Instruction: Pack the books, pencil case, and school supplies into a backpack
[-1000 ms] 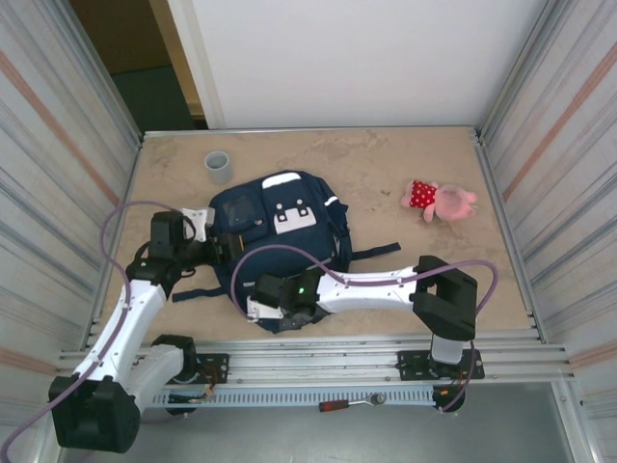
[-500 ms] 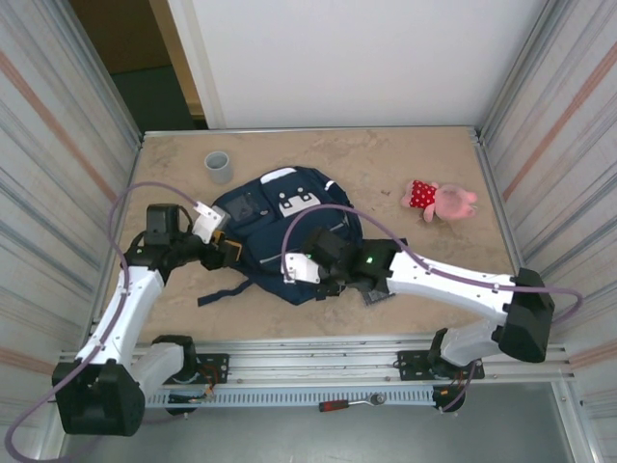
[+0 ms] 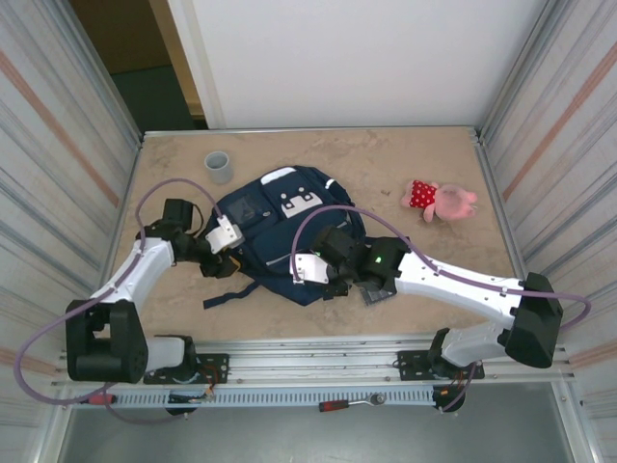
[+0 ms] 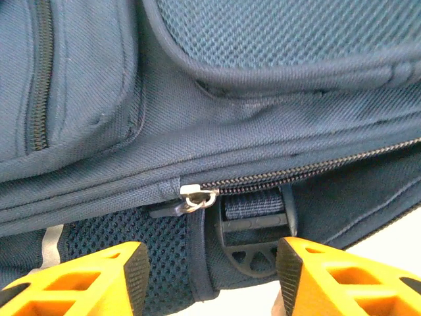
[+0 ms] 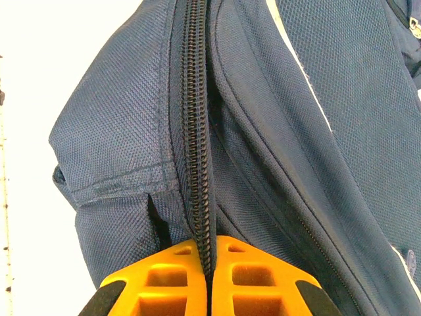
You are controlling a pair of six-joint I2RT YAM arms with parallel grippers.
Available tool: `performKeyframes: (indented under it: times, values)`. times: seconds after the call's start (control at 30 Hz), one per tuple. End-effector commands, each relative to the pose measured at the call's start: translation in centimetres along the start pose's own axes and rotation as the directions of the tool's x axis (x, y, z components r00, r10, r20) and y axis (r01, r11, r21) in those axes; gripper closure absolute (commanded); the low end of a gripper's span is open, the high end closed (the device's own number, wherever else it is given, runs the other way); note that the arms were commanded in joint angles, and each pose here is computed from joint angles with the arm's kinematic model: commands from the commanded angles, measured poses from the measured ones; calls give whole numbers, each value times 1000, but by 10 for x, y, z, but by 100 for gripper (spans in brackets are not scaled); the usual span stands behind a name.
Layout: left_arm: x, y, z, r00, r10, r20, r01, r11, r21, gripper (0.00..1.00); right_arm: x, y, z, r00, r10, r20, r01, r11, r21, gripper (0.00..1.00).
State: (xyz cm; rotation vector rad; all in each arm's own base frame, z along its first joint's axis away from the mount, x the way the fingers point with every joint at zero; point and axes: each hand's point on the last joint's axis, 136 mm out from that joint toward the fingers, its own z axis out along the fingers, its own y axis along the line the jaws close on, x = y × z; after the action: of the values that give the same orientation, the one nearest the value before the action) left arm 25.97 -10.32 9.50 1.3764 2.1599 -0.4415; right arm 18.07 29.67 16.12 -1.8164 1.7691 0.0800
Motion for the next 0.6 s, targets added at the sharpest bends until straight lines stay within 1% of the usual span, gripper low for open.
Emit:
performKeyframes:
  times: [0.0,0.17,0.3,0.37,0.4,0.47,0.57]
  values:
    - [2,8,1,994,107,-22,-107,994,-9,45,-19,-12,-16,995,20,98,-25,999,40,100]
    - [-4,20,10,991,135,16,-134,991,-30,44,-21,-10,-16,994,27,106,-31,999,34,100]
    - [-15,18,13,991,115,73,-116,993,15,43,-23,-10,-16,993,36,111,-40,999,34,100]
    - [-26,12,11,985,107,137,-115,992,46,44,-24,-10,-16,992,41,117,-45,998,34,100]
    - [-32,7,10,979,108,173,-121,991,64,46,-25,-10,-16,992,45,120,-49,998,32,100]
    - [-37,2,8,972,108,210,-129,988,88,50,-25,-10,-15,991,49,123,-53,998,32,100]
    - [-35,-3,8,975,96,201,-122,985,122,60,-24,-11,-15,991,53,121,-57,998,35,100]
